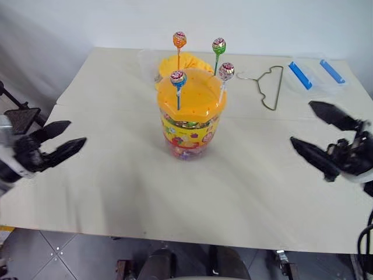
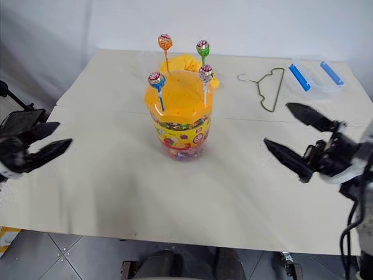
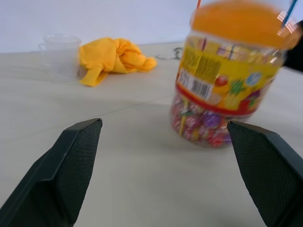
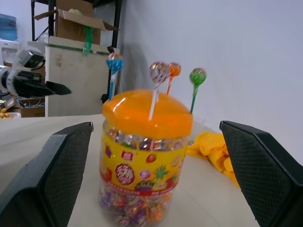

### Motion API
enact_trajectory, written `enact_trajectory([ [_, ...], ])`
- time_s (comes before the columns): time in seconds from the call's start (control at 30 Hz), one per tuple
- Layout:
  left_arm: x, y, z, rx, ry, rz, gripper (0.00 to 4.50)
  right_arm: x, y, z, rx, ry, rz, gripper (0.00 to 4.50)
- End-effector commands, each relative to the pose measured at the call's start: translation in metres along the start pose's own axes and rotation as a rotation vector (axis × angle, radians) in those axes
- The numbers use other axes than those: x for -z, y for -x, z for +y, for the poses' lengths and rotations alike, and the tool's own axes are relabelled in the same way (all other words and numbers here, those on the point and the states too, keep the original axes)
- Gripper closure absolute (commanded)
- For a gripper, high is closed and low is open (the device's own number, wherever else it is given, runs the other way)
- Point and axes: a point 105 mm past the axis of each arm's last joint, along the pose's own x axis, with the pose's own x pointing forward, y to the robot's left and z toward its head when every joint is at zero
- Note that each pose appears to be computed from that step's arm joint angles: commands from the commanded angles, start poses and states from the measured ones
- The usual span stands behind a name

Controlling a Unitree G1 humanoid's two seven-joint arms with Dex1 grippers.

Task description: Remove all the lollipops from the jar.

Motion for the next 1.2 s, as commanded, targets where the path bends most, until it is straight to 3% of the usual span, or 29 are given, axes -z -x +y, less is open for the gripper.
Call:
enact_trajectory([
  [0.03,-0.019,0.003,0.000,0.045,-0.005,-0.042,0.00,-0.019,0.010,0.006,-0.004,0.057,-0.013,0.01],
  [0.17,-0.019,-0.037,-0.020,0.227,-0.069,-0.035,0.00,-0.022,0.020,0.007,0.053,0.071,-0.066,0.01],
  [0.37,-0.032,-0.124,-0.065,0.512,-0.134,-0.125,0.00,-0.024,0.012,0.019,0.049,0.032,-0.153,0.01],
  [0.67,-0.053,-0.181,-0.093,0.637,-0.122,-0.215,0.00,-0.018,0.003,0.039,-0.024,0.002,-0.145,0.01],
  [0.8,-0.054,-0.188,-0.106,0.702,-0.106,-0.215,0.93,-0.016,0.003,0.040,-0.018,0.003,-0.142,0.00],
  [1.17,-0.047,-0.201,-0.109,0.693,-0.125,-0.194,4.39,-0.015,0.007,0.038,-0.006,0.013,-0.141,0.00],
  [1.2,-0.048,-0.201,-0.110,0.688,-0.124,-0.210,4.45,-0.015,0.007,0.038,-0.007,0.009,-0.143,0.00],
])
